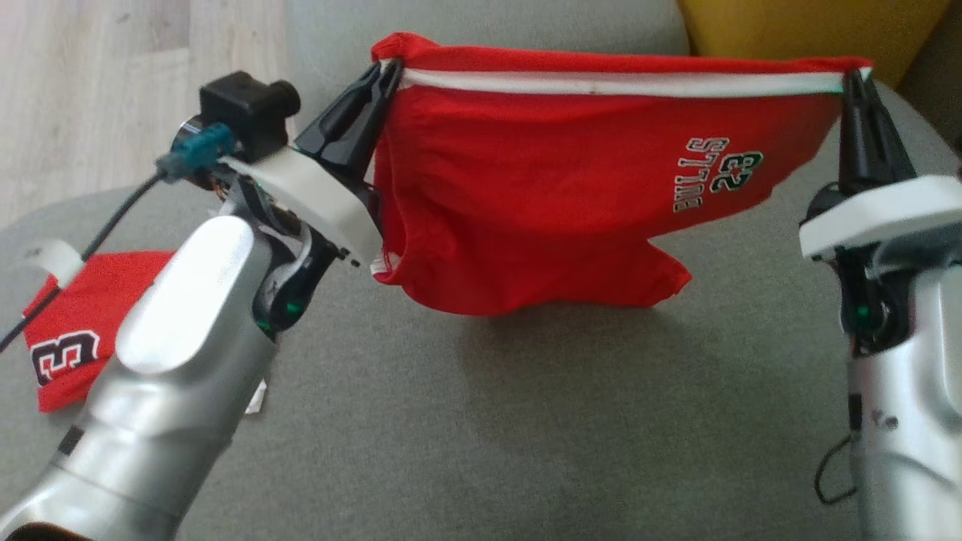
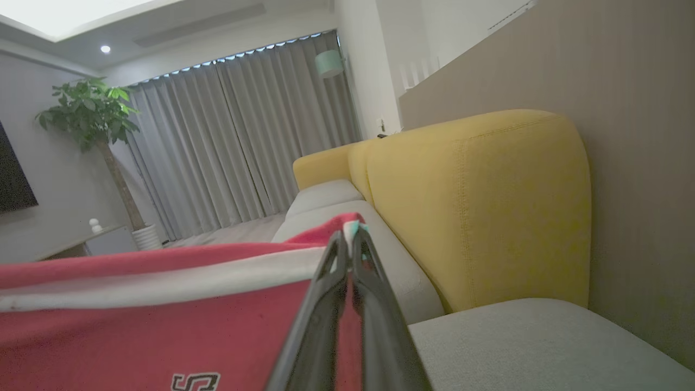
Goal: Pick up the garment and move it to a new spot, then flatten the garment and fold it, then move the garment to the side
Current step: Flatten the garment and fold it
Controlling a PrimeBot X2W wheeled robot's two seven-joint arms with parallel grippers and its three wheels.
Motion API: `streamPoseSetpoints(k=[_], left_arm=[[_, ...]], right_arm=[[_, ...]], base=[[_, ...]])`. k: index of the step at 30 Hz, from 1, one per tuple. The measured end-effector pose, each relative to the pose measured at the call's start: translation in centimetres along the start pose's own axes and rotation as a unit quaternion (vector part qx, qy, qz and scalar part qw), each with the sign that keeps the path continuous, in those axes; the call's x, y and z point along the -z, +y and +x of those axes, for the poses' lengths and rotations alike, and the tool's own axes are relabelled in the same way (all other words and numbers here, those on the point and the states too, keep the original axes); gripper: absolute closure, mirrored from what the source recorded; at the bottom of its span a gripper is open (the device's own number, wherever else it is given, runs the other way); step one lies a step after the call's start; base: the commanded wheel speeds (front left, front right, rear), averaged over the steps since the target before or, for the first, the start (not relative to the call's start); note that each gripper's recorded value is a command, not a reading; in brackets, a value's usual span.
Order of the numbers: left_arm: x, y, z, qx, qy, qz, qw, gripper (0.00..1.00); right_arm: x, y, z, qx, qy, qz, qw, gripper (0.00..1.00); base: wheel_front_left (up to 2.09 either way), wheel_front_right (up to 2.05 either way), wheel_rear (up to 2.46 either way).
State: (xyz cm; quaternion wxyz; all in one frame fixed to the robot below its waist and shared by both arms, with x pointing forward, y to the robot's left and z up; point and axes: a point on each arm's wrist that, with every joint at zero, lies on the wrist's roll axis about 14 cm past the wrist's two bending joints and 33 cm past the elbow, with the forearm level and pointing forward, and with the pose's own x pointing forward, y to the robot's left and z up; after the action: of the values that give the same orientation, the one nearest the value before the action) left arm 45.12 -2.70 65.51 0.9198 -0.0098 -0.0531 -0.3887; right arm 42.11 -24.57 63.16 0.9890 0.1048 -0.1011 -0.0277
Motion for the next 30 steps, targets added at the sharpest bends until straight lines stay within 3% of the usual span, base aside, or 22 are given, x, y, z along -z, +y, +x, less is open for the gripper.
streamPoseSetpoints(k=[3, 8, 17, 21, 24, 27, 30], left_arm=[[1.3, 1.0, 0.7, -0.006, 0.021, -0.023, 1.0, 1.0], [0.3, 5.4, 4.1, -0.03, 0.024, 0.001, 0.999, 1.0], [-6.5, 13.6, 11.0, -0.08, -0.1, 0.03, 0.991, 1.0], [-5.1, 14.5, 13.1, -0.079, -0.122, 0.018, 0.989, 1.0], [0.2, 13.4, 14.0, -0.067, -0.083, -0.005, 0.994, 1.0], [6.5, 10.7, 13.1, -0.041, -0.019, -0.032, 0.998, 1.0], [12.2, 7.8, 10.5, -0.017, 0.047, -0.058, 0.997, 1.0]], right_arm=[[0.8, 0.3, 1.6, -0.006, 0.019, -0.013, 1.0, 1.0], [-0.1, 1.3, 7.4, -0.022, 0.023, -0.033, 0.999, 1.0], [-5.7, 3.1, 17.7, -0.033, -0.087, -0.085, 0.992, 1.0], [-0.7, 1.4, 18.8, -0.018, -0.034, -0.105, 0.994, 1.0], [5.2, -0.5, 17.7, -0.003, 0.044, -0.118, 0.992, 1.0], [10.7, -2.8, 15.2, 0.01, 0.134, -0.137, 0.981, 1.0], [15.2, -4.5, 11.8, 0.015, 0.227, -0.159, 0.961, 1.0]], base=[[0.0, 0.0, 0.0], [0.0, 0.0, 0.0], [0.0, 0.0, 0.0], [0.0, 0.0, 0.0], [0.0, 0.0, 0.0], [0.0, 0.0, 0.0], [0.0, 0.0, 0.0]])
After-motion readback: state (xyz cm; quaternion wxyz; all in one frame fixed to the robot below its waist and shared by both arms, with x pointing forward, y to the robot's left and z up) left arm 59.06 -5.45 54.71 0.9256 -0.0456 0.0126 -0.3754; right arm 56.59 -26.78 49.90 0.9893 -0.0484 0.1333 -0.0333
